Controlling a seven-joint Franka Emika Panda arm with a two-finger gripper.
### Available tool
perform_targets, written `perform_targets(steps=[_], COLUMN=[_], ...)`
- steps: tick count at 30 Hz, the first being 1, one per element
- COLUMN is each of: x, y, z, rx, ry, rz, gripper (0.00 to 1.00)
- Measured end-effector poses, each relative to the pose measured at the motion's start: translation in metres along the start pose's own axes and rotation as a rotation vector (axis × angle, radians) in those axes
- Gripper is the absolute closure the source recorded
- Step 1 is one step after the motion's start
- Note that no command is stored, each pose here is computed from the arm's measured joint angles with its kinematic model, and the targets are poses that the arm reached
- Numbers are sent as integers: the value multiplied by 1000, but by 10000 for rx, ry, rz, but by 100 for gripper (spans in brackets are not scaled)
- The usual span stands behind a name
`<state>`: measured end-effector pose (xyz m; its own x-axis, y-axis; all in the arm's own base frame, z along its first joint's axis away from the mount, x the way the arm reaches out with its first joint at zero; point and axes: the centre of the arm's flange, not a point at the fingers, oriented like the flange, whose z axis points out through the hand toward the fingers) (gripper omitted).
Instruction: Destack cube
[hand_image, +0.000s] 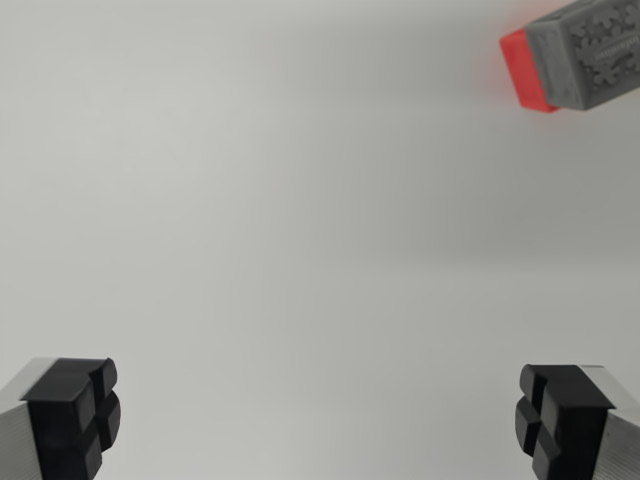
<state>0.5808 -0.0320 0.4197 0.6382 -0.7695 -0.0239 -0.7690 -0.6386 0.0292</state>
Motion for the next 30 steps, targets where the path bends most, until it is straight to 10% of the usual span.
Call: perform_targets(steps=[30], x=[13], y=[4], z=[12], rx=[-2], ry=[-7], rz=[-368], gripper=[0])
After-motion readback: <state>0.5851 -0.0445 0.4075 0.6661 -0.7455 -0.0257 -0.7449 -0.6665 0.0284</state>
